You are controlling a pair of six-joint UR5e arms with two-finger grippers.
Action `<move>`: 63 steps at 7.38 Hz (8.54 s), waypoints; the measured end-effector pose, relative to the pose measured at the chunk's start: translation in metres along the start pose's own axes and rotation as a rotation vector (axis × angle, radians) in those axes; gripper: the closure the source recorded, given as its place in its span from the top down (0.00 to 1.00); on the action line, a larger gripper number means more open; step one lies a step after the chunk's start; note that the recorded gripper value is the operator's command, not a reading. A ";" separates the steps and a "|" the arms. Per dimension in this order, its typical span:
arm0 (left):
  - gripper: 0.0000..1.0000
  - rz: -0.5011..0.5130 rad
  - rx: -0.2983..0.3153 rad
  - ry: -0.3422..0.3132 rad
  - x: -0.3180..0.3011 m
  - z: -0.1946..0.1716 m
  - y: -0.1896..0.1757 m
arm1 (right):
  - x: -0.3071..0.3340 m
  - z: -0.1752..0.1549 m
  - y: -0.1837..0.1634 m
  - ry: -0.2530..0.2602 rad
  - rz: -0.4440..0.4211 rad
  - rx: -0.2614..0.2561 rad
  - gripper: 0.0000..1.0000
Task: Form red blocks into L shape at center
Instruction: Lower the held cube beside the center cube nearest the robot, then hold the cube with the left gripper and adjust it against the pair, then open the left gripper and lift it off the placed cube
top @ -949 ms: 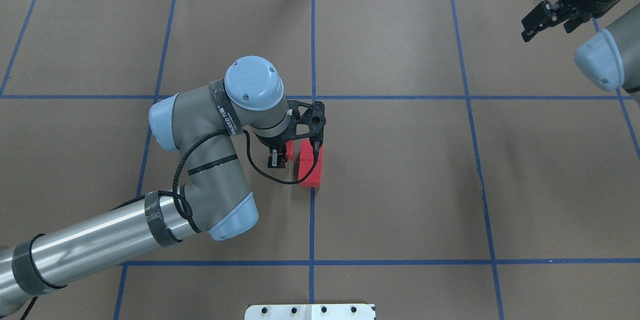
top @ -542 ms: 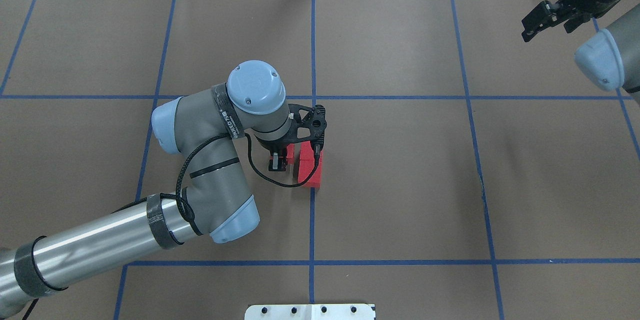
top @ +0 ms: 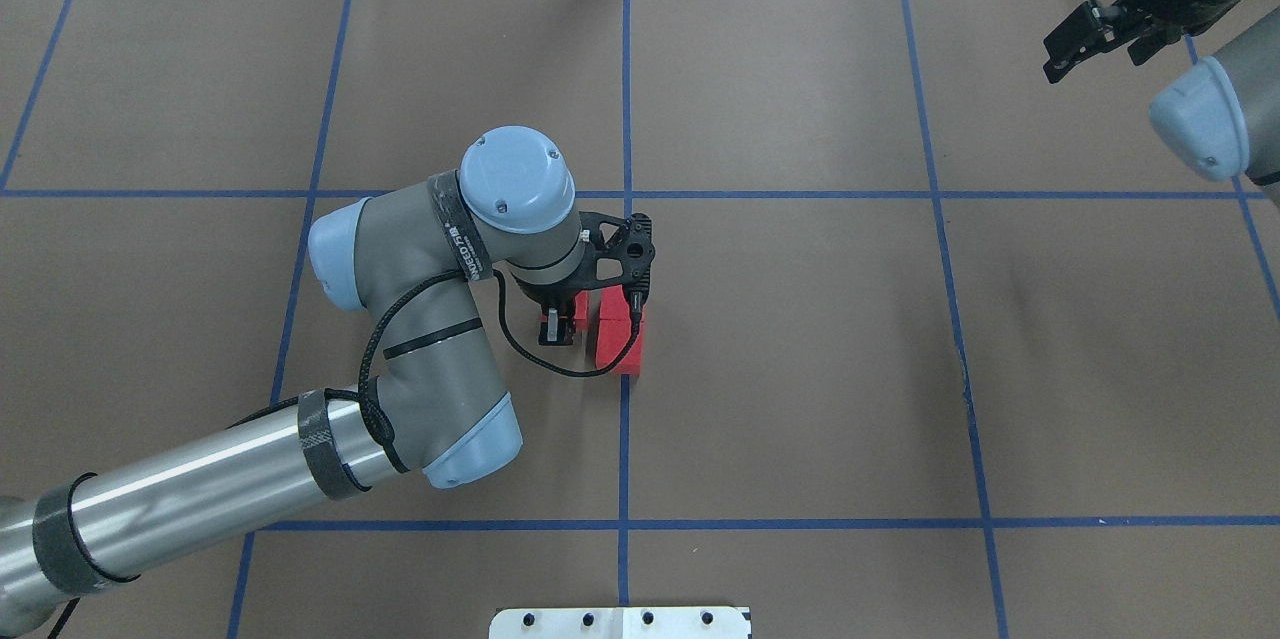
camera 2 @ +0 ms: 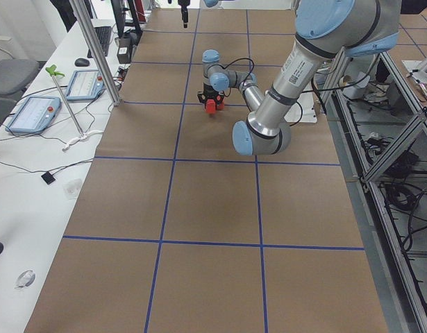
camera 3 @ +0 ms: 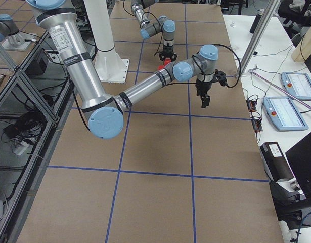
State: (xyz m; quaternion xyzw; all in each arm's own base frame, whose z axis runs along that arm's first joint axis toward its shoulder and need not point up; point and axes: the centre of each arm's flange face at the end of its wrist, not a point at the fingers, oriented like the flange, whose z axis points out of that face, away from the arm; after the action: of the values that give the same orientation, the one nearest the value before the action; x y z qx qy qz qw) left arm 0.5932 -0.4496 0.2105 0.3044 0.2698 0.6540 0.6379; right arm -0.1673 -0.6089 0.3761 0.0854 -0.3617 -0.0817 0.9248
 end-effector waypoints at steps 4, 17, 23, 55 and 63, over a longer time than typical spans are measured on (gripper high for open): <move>0.00 -0.003 -0.003 0.001 -0.002 0.002 -0.003 | 0.000 0.001 0.000 0.000 -0.001 -0.002 1.00; 0.00 -0.011 0.046 -0.005 -0.013 0.017 0.000 | 0.000 0.001 0.000 0.000 -0.002 -0.001 1.00; 0.00 -0.022 0.020 0.013 -0.007 0.003 -0.001 | 0.000 0.002 0.000 0.001 0.000 -0.003 1.00; 1.00 0.010 0.081 -0.014 -0.012 0.027 -0.005 | -0.001 0.001 -0.001 0.002 0.023 0.001 1.00; 1.00 0.018 0.091 -0.043 -0.017 -0.035 -0.003 | -0.002 0.000 -0.001 0.002 0.022 0.002 1.00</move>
State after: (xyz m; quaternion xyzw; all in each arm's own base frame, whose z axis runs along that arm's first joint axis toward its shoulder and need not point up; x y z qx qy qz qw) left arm 0.5697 -0.4652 0.1836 0.3495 0.2825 0.6401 0.6231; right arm -0.1689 -0.6093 0.3750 0.0823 -0.3620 -0.0709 0.9258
